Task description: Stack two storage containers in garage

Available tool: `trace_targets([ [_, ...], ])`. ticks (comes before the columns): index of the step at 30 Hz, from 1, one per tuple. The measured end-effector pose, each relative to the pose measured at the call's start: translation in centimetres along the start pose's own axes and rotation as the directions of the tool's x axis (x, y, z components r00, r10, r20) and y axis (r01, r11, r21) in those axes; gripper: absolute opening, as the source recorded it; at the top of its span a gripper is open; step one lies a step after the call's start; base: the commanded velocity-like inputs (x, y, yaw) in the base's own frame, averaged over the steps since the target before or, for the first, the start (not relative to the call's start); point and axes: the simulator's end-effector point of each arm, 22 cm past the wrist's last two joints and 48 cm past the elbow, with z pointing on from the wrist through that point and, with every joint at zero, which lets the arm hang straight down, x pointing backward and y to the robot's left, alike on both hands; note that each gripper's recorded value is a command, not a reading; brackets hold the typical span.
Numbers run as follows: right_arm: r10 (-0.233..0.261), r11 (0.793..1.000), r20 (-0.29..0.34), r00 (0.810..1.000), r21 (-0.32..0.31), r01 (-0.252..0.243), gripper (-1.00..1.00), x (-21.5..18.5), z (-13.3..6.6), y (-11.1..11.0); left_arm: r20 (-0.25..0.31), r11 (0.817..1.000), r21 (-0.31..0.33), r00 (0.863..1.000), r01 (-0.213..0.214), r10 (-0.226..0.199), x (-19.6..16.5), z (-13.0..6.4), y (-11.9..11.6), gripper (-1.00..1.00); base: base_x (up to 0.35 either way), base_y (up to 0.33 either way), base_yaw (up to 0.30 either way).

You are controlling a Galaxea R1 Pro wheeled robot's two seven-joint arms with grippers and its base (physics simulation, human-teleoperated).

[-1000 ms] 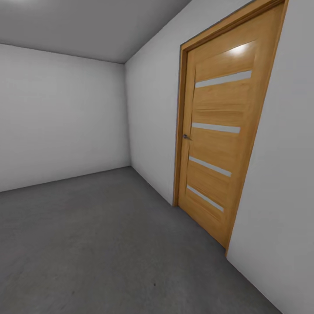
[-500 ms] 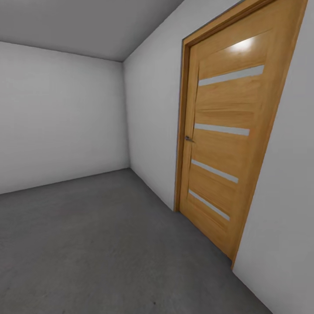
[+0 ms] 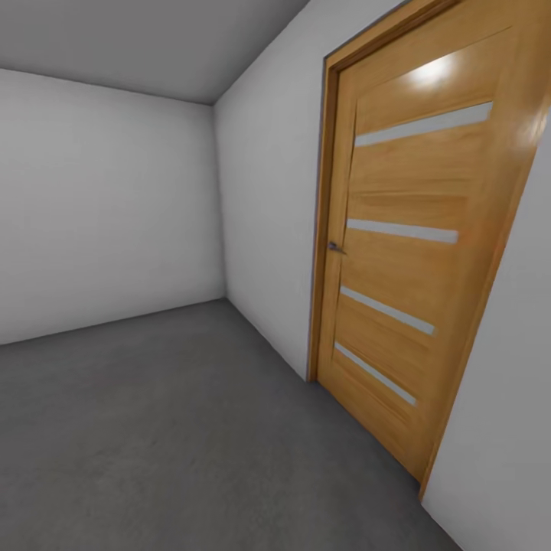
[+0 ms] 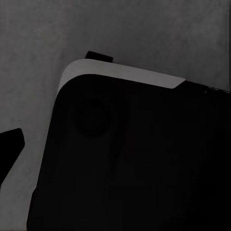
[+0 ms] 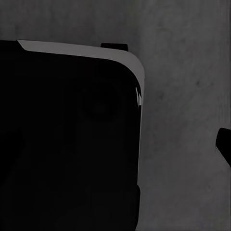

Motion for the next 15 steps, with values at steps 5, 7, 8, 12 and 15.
trace_targets([
  [5,0.001,1.000,0.001,1.000,0.000,-0.001,1.00,-0.02,0.00,0.01,0.000,1.000,0.000,1.000,0.000,0.000,0.00,0.00,0.00,1.00,0.322,0.000,0.000],
  [7,0.003,1.000,0.001,1.000,0.000,-0.003,1.00,-0.02,0.00,0.01,0.000,1.000,0.000,1.000,0.000,0.000,0.00,0.00,0.00,1.00,0.322,0.000,-0.003],
  [8,0.005,1.000,0.001,1.000,0.000,-0.005,1.00,-0.03,0.00,0.00,0.000,1.000,0.000,1.000,0.000,0.000,0.00,0.00,0.00,1.00,0.322,0.000,-0.023],
  [12,0.009,1.000,0.003,1.000,-0.001,-0.009,1.00,-0.07,0.00,0.07,0.000,1.000,0.000,1.000,0.000,0.000,0.00,0.00,0.00,1.00,0.322,0.000,-0.115],
  [15,0.009,1.000,0.005,1.000,-0.003,-0.009,1.00,-0.10,0.00,0.13,0.000,1.000,0.000,1.000,0.000,0.000,0.00,0.00,0.00,1.00,0.322,0.000,-0.188],
])
